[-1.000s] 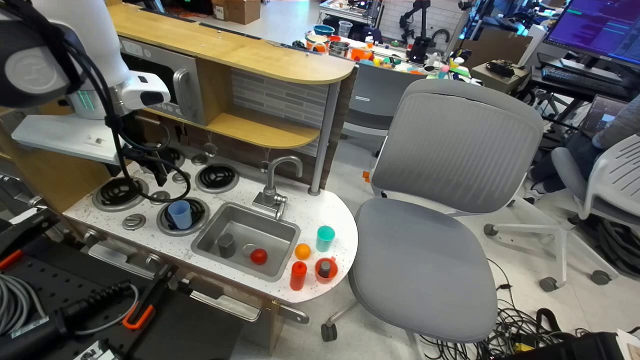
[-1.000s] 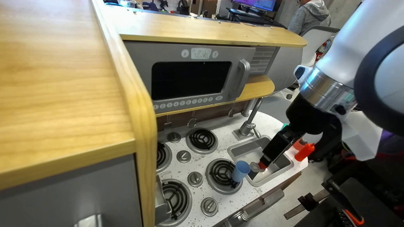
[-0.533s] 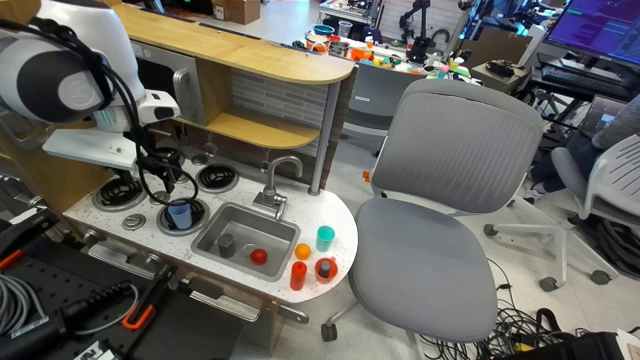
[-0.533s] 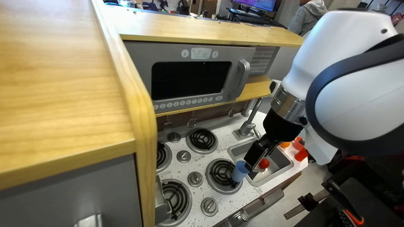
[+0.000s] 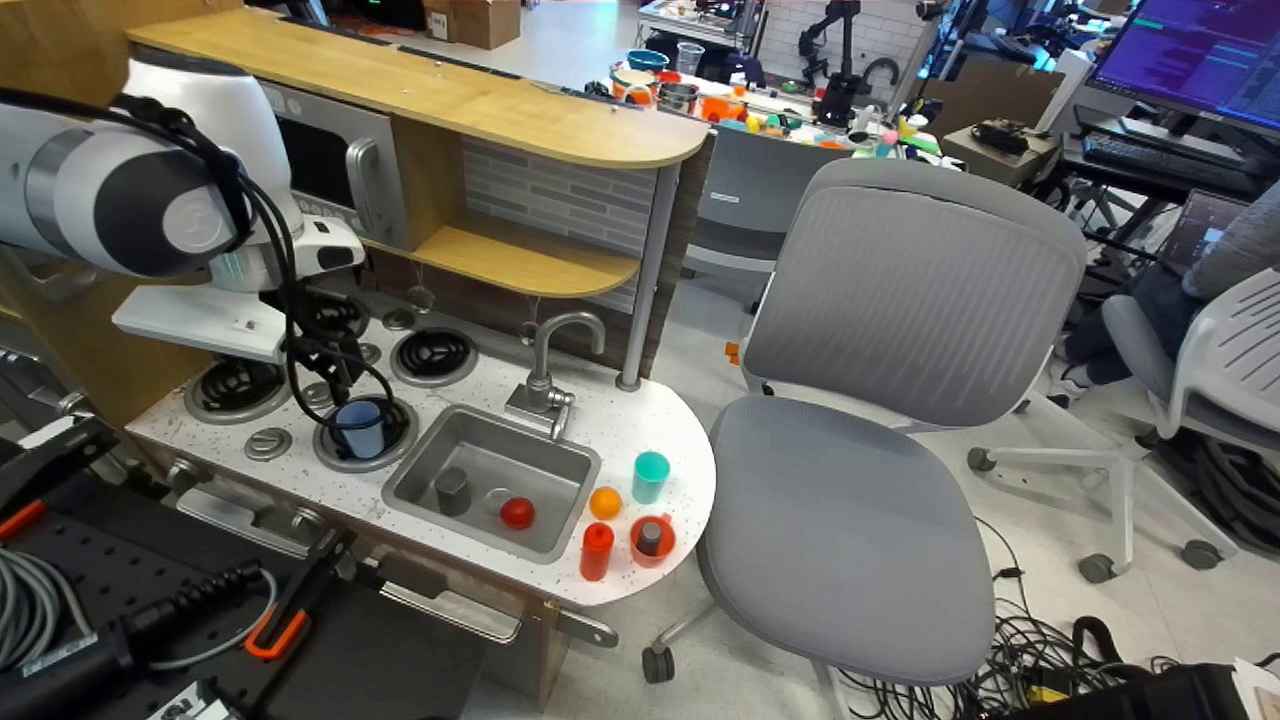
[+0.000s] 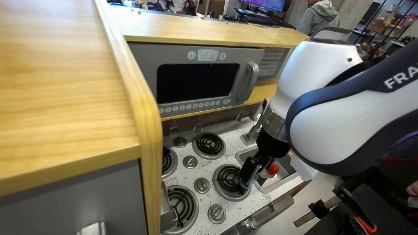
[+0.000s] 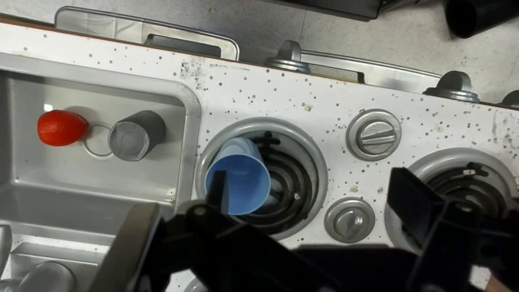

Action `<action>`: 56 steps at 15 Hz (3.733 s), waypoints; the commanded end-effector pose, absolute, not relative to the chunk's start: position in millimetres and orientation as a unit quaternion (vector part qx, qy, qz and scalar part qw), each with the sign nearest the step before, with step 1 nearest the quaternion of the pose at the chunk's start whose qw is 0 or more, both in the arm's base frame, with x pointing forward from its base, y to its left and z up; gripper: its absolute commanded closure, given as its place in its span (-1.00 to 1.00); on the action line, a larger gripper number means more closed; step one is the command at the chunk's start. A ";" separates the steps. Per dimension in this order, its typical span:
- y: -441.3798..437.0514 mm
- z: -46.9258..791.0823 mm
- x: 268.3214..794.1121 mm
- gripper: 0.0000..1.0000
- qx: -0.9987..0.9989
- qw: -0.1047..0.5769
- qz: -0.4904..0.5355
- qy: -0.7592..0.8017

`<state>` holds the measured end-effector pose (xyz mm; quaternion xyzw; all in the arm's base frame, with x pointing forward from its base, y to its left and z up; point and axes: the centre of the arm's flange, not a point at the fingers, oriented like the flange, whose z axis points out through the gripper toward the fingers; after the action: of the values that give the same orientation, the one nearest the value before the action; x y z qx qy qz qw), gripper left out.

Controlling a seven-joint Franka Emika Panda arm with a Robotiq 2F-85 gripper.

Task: Take the blue cup and put it in the sink

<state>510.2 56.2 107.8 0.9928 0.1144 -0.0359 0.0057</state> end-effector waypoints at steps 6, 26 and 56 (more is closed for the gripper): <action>70.3 68.3 526.3 -1.00 0.994 0.024 -0.045 0.099; 66.7 35.6 545.3 0.46 0.991 0.061 -0.049 0.107; -94.2 46.0 578.1 0.98 0.994 0.091 0.002 -0.056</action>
<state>565.4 -86.6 68.1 0.9946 -0.0461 -0.0024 0.0931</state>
